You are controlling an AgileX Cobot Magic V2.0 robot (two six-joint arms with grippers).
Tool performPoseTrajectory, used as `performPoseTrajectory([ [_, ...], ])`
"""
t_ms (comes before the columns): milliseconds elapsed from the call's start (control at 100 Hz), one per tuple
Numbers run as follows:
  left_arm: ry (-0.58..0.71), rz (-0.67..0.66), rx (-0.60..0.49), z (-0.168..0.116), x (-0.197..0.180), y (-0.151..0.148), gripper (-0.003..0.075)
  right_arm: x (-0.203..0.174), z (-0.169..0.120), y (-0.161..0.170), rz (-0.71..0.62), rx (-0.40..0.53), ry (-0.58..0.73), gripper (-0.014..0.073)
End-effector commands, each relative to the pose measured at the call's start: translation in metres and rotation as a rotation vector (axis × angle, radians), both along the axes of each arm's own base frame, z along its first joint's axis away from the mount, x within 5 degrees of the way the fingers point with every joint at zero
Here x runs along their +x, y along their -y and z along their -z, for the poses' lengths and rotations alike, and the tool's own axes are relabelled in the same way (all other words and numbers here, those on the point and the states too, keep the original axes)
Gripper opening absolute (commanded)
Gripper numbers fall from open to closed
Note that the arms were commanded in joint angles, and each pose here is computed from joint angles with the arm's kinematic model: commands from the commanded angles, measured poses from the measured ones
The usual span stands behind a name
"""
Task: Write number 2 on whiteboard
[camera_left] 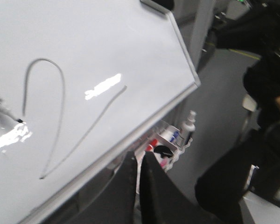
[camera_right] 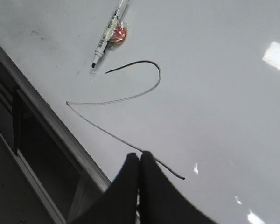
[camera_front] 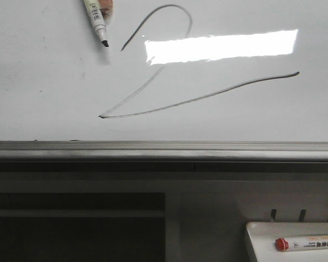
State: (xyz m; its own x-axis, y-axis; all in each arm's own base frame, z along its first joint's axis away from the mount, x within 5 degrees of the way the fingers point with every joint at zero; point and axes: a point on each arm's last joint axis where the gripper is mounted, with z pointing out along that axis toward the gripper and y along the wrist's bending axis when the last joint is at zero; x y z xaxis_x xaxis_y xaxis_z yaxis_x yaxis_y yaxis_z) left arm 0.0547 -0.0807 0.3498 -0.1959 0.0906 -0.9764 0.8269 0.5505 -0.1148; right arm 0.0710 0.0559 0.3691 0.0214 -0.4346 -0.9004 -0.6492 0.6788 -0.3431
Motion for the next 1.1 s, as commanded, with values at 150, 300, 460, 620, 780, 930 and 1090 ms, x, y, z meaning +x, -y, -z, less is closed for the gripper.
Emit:
performPoseTrajectory([
  [150, 0.303, -0.188, -0.007, 0.008, -0.008, -0.028, -0.0020, 0.000, -0.013, 0.000, -0.008, 0.042, 0.079, -0.0050],
  [300, 0.543, -0.358, -0.024, 0.039, -0.014, -0.050, -0.0020, 0.000, -0.013, 0.000, -0.008, 0.042, 0.079, -0.0050],
  [460, 0.637, -0.509, -0.100, 0.074, -0.015, -0.060, -0.0020, 0.000, -0.013, 0.000, -0.008, 0.042, 0.079, -0.0050],
  [620, 0.501, -0.617, -0.090, 0.108, -0.010, -0.063, -0.0020, 0.000, -0.013, 0.000, -0.008, 0.042, 0.079, -0.0050],
  [780, 0.281, -0.681, -0.053, 0.139, -0.004, -0.064, -0.0020, 0.000, -0.013, 0.000, -0.008, 0.044, 0.080, -0.0050],
  [930, 0.129, -0.682, 0.062, 0.159, -0.004, -0.064, -0.0020, 0.000, -0.013, 0.000, -0.008, 0.044, 0.080, -0.0050],
  [1090, 0.089, -0.682, 0.075, 0.163, -0.004, -0.063, -0.0020, 0.000, -0.013, 0.000, -0.008, 0.044, 0.080, -0.0050],
])
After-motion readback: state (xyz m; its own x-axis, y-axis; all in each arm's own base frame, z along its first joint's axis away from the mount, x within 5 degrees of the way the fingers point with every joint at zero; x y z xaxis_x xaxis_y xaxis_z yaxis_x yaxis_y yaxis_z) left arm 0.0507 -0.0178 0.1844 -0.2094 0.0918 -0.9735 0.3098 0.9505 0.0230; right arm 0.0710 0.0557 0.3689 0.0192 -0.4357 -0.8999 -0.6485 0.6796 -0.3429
